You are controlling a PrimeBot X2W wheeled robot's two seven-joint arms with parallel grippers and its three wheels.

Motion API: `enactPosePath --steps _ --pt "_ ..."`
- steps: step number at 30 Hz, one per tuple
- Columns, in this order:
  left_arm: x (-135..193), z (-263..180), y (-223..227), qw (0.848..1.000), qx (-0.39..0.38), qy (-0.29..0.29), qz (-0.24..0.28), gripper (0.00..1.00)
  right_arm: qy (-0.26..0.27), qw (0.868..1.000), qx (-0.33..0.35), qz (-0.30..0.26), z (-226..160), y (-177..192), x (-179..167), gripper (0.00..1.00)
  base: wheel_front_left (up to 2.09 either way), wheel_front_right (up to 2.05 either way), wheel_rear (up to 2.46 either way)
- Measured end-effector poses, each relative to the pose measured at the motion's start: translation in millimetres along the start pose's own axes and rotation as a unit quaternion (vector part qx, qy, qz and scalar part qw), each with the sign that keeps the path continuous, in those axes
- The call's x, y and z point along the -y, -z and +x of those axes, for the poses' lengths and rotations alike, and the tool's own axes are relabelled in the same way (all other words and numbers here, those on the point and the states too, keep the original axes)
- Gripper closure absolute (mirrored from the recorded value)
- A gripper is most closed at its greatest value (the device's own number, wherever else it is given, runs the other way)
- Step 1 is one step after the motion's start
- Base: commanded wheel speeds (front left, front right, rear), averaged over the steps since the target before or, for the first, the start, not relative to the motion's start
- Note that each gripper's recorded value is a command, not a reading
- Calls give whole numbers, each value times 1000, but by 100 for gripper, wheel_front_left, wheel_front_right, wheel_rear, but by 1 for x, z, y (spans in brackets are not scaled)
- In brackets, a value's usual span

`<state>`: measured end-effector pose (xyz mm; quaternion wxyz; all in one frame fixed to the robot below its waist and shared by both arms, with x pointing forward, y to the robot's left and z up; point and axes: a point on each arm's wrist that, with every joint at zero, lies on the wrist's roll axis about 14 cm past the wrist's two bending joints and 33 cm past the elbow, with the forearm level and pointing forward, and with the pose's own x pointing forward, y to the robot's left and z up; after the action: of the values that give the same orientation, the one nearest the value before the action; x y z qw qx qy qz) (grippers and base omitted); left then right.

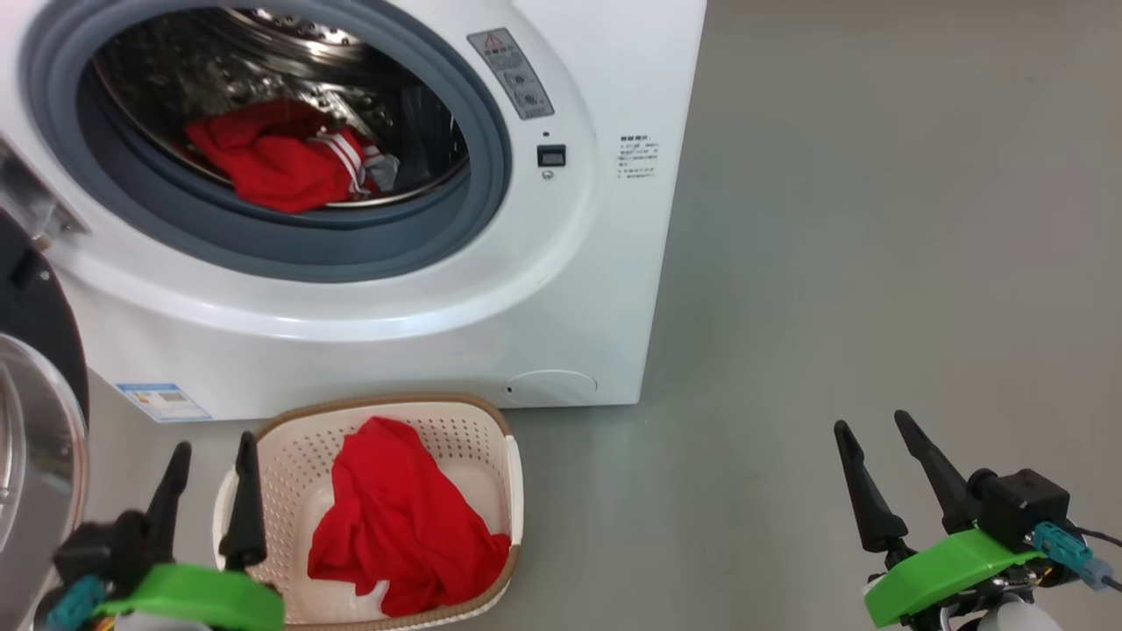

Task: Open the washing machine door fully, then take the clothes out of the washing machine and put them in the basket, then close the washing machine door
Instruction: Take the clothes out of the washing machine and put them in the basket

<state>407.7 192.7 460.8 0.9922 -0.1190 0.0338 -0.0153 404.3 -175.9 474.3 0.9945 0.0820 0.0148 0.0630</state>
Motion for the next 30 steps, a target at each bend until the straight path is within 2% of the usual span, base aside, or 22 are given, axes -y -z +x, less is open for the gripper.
enactPosePath --steps 8,16,24,30 --pt "-7 -32 -3 1000 16 -25 -6 0 6 1000 -2 1 -12 2 3 0 0 0 0" --pt "-4 -39 3 1000 10 -27 -11 0 11 1000 -5 3 -13 4 5 0 0 0 0" --pt "1 -29 14 1000 -7 -19 -13 0 15 1000 -13 5 -11 10 8 0 0 0 0" --pt "10 8 13 1000 -9 0 -8 0 18 999 -28 11 -4 22 8 0 0 0 0"
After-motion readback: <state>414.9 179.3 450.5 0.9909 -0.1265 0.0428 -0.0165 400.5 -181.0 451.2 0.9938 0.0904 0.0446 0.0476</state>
